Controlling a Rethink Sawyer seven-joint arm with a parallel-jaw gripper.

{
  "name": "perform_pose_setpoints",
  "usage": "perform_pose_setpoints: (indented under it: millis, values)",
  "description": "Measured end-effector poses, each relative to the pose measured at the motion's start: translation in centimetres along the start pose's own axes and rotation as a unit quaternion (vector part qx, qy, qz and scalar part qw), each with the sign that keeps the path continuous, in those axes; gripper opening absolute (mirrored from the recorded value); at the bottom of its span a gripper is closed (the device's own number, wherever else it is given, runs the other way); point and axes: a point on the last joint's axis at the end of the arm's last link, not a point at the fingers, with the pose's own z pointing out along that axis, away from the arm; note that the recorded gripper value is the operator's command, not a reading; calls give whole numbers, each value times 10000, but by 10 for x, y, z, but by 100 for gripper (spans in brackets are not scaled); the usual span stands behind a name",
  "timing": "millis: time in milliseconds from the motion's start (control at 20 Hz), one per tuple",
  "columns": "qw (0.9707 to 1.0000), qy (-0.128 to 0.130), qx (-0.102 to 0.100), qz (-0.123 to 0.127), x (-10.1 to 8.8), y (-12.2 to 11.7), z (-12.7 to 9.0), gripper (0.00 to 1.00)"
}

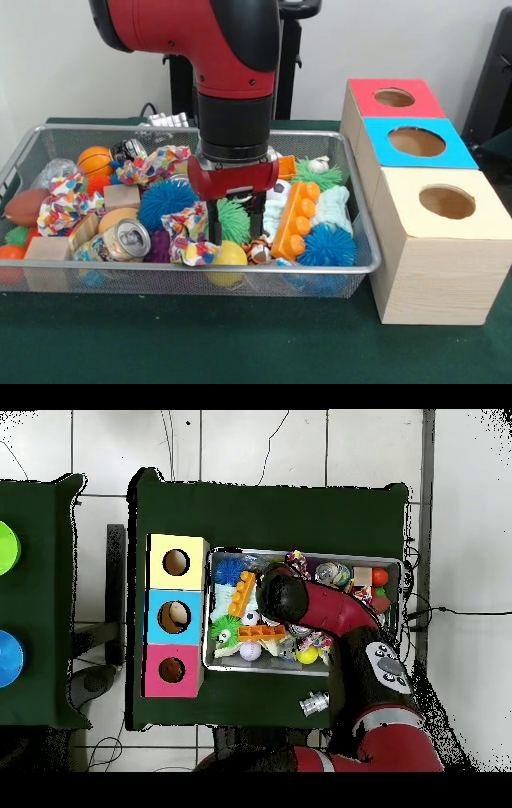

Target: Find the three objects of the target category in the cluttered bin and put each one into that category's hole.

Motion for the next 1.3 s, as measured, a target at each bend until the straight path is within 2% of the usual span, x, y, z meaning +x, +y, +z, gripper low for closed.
perform_pose_setpoints:
  millis: [500,800,1300]
  values:
    - [9998,8,-197,61,0,14,13,100]
    - [9997,28,-227,40,0,20,15,100]
    - [9995,69,-310,-65,-6,45,21,100]
